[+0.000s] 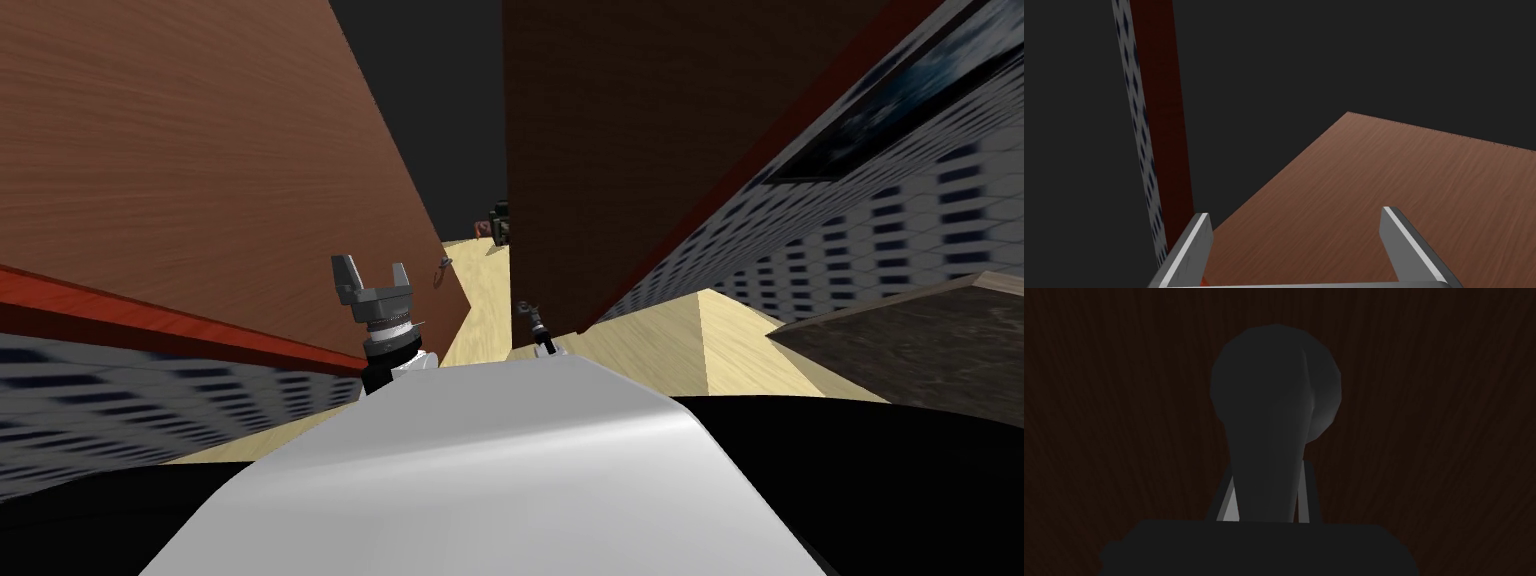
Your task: Push the door open
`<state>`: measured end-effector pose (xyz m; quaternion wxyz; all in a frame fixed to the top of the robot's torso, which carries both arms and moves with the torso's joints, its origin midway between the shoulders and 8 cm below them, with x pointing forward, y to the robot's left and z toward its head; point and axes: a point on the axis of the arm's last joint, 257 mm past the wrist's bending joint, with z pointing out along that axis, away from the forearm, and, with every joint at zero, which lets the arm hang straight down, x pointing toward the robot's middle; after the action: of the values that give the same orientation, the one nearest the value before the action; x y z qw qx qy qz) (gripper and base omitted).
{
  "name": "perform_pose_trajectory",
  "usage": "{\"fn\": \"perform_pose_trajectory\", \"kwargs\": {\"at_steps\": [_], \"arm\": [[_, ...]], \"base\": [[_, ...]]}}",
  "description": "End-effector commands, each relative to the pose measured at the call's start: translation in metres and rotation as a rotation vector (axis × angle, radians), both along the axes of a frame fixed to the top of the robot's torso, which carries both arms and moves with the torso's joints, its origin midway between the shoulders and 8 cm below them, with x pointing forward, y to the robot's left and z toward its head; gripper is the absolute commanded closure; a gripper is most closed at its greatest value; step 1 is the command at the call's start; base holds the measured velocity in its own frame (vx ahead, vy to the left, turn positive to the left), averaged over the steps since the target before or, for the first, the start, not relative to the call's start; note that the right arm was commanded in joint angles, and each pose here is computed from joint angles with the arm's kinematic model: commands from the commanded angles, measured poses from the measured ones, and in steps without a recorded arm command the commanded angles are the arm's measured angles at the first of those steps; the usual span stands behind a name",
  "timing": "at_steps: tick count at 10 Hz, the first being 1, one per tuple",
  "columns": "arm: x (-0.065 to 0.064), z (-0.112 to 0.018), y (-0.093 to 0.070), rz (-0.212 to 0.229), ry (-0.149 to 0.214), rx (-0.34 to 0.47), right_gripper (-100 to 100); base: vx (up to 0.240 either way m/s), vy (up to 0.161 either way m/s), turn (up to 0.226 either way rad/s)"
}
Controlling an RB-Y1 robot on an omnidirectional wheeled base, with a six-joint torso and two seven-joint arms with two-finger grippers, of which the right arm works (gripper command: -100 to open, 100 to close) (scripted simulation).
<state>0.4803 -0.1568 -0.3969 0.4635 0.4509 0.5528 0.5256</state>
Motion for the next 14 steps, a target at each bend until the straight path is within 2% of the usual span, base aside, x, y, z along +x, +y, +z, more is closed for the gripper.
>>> {"fn": "perform_pose_trajectory", "kwargs": {"at_steps": [1, 3, 4, 9, 14], "arm": [[0.006, 0.007, -0.020, -0.024, -0.018, -0.015, 100], [0.006, 0.007, -0.020, -0.024, -0.018, -0.015, 100], [0.008, 0.007, -0.037, -0.052, -0.019, -0.026, 100], [0.009, 0.009, -0.073, -0.116, -0.023, -0.041, 100], [0.009, 0.010, -0.110, -0.202, -0.027, -0.038, 100]], "base": [[0.119, 0.049, -0.025], [0.080, 0.039, -0.007], [0.142, 0.077, -0.034], [0.171, 0.095, -0.062], [0.187, 0.102, -0.065]]}}
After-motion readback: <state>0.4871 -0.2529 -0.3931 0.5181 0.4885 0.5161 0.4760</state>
